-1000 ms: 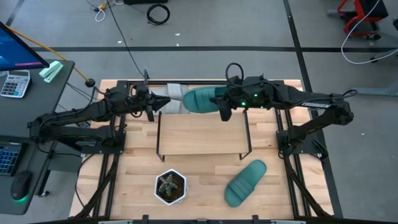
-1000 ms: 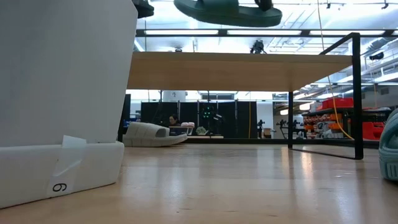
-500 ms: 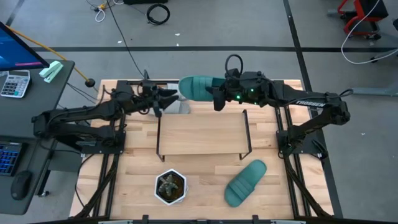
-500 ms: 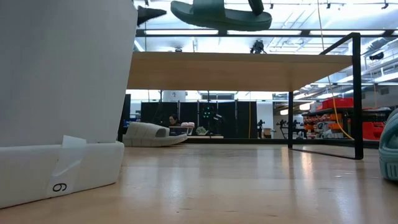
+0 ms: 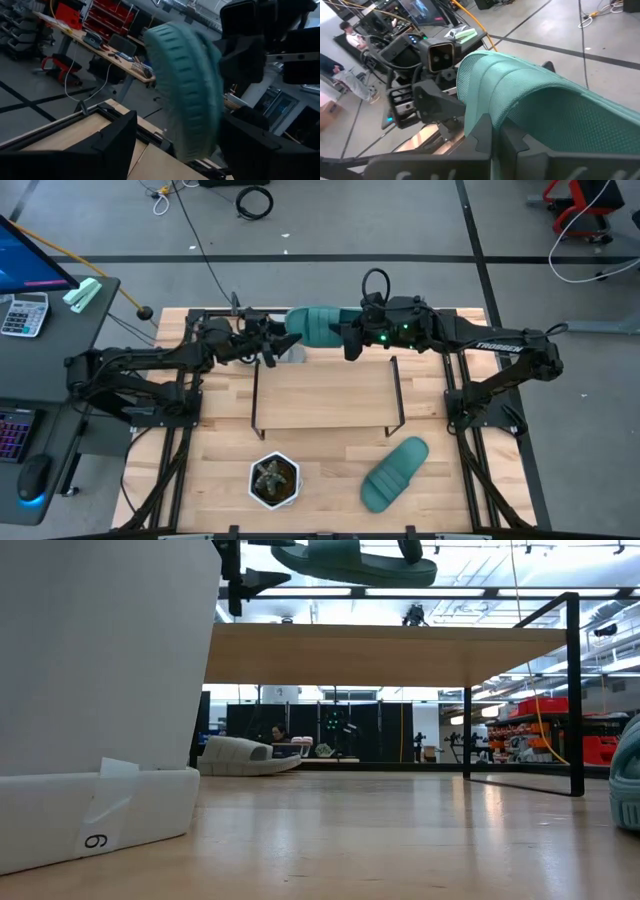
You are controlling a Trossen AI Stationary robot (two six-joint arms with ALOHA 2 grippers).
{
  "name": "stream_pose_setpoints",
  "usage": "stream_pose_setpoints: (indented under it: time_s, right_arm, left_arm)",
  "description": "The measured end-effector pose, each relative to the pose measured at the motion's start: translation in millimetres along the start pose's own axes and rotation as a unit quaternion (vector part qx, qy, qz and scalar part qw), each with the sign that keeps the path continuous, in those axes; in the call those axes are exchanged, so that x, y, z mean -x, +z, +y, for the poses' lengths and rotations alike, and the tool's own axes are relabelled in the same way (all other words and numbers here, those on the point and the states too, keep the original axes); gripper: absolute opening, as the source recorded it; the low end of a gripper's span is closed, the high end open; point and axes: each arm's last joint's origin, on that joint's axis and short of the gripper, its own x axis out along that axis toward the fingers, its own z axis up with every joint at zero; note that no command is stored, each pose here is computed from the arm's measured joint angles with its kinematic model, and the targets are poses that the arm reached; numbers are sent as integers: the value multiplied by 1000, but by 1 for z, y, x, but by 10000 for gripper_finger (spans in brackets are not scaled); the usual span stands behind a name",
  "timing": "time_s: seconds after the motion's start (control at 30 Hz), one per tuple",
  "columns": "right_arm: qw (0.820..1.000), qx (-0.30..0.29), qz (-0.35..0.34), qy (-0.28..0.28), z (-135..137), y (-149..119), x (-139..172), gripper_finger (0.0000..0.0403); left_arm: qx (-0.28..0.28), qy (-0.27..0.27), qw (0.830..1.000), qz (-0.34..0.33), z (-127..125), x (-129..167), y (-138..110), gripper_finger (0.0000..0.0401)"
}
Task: Pick and place slides into the shelf
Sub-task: Put the right green slide on the shelf
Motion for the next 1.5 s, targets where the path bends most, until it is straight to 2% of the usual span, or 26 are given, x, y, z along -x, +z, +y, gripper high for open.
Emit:
stream_pose_setpoints:
  time_s: [0.33,0.53,0.7,0.97,1.23,1.5]
  right_arm:
    - [1000,-8,15,20,6,-4,1,10]
    - [999,-7,23,23,7,-7,2,10]
    - [999,-5,28,28,11,-10,3,10]
    - [999,-6,33,33,13,-11,3,10]
    - [999,-10,37,38,13,-12,3,10]
    - [998,2,52,39,12,-14,3,10]
  left_arm:
    - [-27,8,998,-60,-2,0,8,233]
    - [-28,12,998,-60,-1,0,9,197]
    - [-28,11,998,-60,-1,0,9,152]
    - [-28,15,998,-60,-1,0,9,50]
    - [-28,7,998,-57,-1,-1,9,51]
    - [-28,-1,998,-58,-3,0,9,101]
